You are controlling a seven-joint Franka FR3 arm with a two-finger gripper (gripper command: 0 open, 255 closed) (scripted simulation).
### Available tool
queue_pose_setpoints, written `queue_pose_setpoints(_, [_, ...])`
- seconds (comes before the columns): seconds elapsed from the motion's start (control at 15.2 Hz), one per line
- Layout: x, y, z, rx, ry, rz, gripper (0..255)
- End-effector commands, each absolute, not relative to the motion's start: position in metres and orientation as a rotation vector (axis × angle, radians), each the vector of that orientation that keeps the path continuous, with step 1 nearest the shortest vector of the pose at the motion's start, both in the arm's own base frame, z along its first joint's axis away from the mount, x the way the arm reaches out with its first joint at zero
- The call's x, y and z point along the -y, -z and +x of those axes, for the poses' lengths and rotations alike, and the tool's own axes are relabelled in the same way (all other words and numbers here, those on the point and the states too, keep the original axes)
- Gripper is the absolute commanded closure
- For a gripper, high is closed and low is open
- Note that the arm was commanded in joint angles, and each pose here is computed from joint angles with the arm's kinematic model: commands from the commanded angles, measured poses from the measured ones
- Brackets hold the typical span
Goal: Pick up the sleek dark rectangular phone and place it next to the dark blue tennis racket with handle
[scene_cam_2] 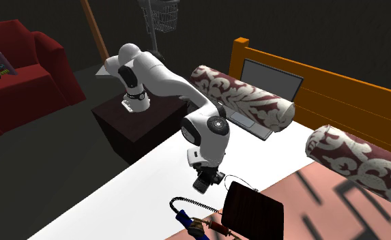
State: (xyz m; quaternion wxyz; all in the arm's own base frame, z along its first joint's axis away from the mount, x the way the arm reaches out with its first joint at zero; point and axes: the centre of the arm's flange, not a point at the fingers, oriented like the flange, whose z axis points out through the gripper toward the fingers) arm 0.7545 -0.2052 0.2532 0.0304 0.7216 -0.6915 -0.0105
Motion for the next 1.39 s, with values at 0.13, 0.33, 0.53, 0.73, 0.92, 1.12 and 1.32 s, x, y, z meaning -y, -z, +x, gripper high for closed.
queue_pose_setpoints(0.13, [0.206, -0.238, 0.755, 2.132, 0.031, 2.224, 255])
queue_pose_setpoints(0.33, [0.206, -0.238, 0.755, 2.132, 0.031, 2.224, 255])
queue_pose_setpoints(0.53, [0.206, -0.238, 0.755, 2.132, 0.031, 2.224, 255])
queue_pose_setpoints(0.73, [0.206, -0.238, 0.755, 2.132, 0.031, 2.224, 0])
queue_pose_setpoints(0.92, [0.206, -0.238, 0.755, 2.132, 0.031, 2.224, 0])
queue_pose_setpoints(1.12, [0.204, -0.277, 0.757, 2.132, 0.031, 2.224, 0])
queue_pose_setpoints(1.32, [0.204, -0.287, 0.757, 2.132, 0.031, 2.224, 0])
